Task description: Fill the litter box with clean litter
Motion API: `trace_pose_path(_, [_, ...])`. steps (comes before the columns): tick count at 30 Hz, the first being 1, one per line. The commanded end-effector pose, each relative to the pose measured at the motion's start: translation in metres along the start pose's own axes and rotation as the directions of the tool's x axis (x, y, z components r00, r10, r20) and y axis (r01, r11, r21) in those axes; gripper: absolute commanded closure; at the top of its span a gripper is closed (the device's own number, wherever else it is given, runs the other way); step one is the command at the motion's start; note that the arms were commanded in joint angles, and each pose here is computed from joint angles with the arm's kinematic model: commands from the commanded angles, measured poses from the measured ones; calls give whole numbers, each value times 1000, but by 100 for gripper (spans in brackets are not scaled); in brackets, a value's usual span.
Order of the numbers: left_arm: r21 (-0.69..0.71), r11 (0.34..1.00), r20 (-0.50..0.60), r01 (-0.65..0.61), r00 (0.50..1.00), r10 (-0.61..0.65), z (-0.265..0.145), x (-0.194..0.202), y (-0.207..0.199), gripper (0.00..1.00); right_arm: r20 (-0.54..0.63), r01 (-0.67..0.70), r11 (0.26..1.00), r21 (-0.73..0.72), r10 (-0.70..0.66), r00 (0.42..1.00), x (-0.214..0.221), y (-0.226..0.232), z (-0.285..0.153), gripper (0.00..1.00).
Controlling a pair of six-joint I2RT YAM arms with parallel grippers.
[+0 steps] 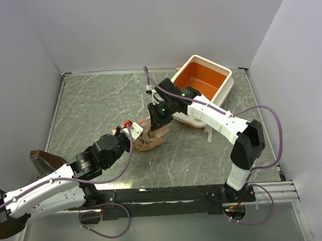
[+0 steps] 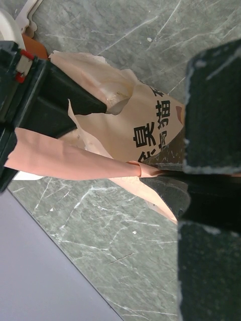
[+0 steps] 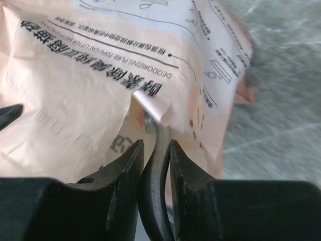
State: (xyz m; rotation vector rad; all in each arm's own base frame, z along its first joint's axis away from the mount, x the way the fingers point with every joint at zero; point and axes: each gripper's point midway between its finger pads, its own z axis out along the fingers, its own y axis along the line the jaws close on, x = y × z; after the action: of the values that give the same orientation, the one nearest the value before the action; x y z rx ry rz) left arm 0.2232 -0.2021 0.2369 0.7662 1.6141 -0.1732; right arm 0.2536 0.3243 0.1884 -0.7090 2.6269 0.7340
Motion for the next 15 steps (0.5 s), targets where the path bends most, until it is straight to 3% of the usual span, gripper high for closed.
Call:
trace_pose_path(1, [1,1000,22,24,999,-24,-1,-3,0,99,-9,-165,983,-76,165,986,19,-20,17,100])
trace_pose_path(6, [10,1000,24,19,1000,-20,0,-2,-2,99,11,-299,918,-258,313,950,32,-31,15,100])
trace_pose_path(15, [7,1000,29,16,999,-16,0,-1,-2,99,10,-325,819,-473,373,928,29,-11,14,100])
